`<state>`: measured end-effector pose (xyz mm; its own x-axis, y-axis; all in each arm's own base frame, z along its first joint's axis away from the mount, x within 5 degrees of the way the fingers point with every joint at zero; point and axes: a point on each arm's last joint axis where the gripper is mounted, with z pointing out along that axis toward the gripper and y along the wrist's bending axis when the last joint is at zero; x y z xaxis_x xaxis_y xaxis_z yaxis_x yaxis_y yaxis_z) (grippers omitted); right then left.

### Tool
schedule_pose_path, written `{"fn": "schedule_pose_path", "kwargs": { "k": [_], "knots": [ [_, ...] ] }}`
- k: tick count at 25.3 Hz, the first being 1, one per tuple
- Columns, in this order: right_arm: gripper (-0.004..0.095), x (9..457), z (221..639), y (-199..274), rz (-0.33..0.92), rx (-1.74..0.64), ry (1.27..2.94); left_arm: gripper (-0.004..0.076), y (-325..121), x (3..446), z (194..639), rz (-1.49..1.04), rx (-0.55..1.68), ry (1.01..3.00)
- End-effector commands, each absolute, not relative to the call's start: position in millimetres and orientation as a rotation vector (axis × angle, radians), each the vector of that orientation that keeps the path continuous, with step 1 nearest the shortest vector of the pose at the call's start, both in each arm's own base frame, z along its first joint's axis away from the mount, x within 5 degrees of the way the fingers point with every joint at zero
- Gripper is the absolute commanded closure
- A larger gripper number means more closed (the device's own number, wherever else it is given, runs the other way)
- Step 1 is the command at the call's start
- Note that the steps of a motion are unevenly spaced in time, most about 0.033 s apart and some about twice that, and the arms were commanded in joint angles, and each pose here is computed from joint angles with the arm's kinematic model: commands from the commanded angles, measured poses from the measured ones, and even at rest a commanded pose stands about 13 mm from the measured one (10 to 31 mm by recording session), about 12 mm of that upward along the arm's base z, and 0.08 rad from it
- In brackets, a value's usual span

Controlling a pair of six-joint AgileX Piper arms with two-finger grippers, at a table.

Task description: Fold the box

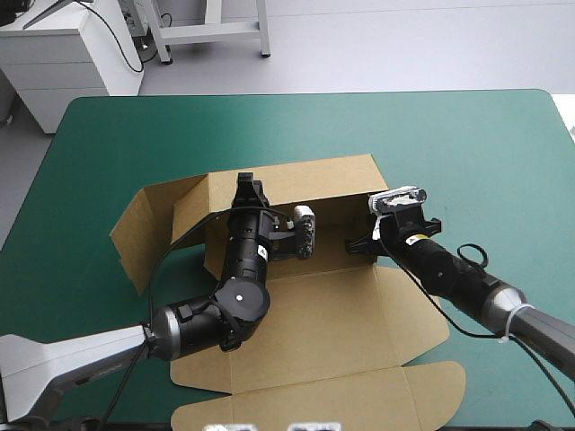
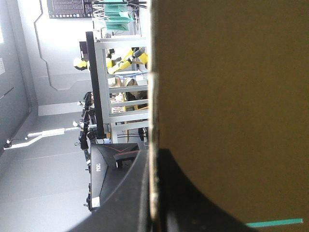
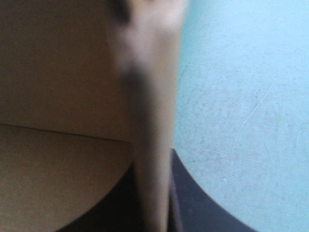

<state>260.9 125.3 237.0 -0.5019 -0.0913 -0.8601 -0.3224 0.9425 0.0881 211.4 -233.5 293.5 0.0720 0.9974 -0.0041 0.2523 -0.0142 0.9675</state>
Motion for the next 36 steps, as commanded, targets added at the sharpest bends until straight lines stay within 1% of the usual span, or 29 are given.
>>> {"fn": "schedule_pose_path", "kwargs": {
  "k": [1,3,6,7,8,9,12,14,16,21,27,32,34,36],
  "knots": [
    [0.0928,256.1,247.3,131.1,0.435,-0.377,2.196,0.0732,-230.8,208.7,318.5,1.040,1.346,1.269],
    [0.0926,256.3,250.6,132.3,0.479,-0.373,2.225,0.0732,-231.1,208.9,317.9,1.040,1.348,1.269],
    [0.0926,255.8,250.1,132.5,0.496,-0.349,2.237,0.0728,-231.3,208.9,317.9,1.038,1.350,1.268],
    [0.0926,255.8,250.1,132.5,0.496,-0.349,2.237,0.0696,-231.6,208.8,317.7,1.034,1.352,1.266],
    [0.0926,255.2,249.4,132.5,0.498,-0.352,2.242,0.0634,-231.9,209.2,317.5,1.029,1.356,1.264],
    [0.0926,255.2,249.4,132.5,0.498,-0.352,2.242,0.0554,-232.8,209.0,317.1,1.018,1.363,1.260],
    [0.0926,255.3,249.4,132.4,0.497,-0.351,2.241,0.0278,-236.1,208.6,317.4,0.998,1.383,1.225],
    [0.0926,256.0,249.9,132.1,0.501,-0.325,2.239,0.0237,-238.4,208.1,316.9,0.974,1.397,1.211],
    [0.0926,257.9,250.5,131.3,0.500,-0.289,2.228,0.0242,-240.5,206.1,316.9,0.965,1.404,1.200],
    [0.0925,268.1,257.9,127.4,0.465,-0.248,2.175,0.0249,-246.5,188.3,321.9,1.031,1.360,1.178],
    [0.0926,299.2,264.6,115.3,0.492,-0.220,2.237,0.0249,-257.0,163.4,325.6,1.017,1.324,1.152],
    [0.0925,324.1,273.3,102.9,0.517,-0.217,2.283,0.0252,-259.0,159.4,324.3,0.990,1.338,1.175],
    [0.0923,329.5,277.6,100.0,0.519,-0.218,2.303,0.0274,-257.8,159.2,324.8,0.984,1.368,1.215],
    [0.0920,334.0,283.5,97.9,0.491,-0.221,2.321,0.0330,-258.6,158.2,328.9,0.943,1.413,1.267]
  ]
}}
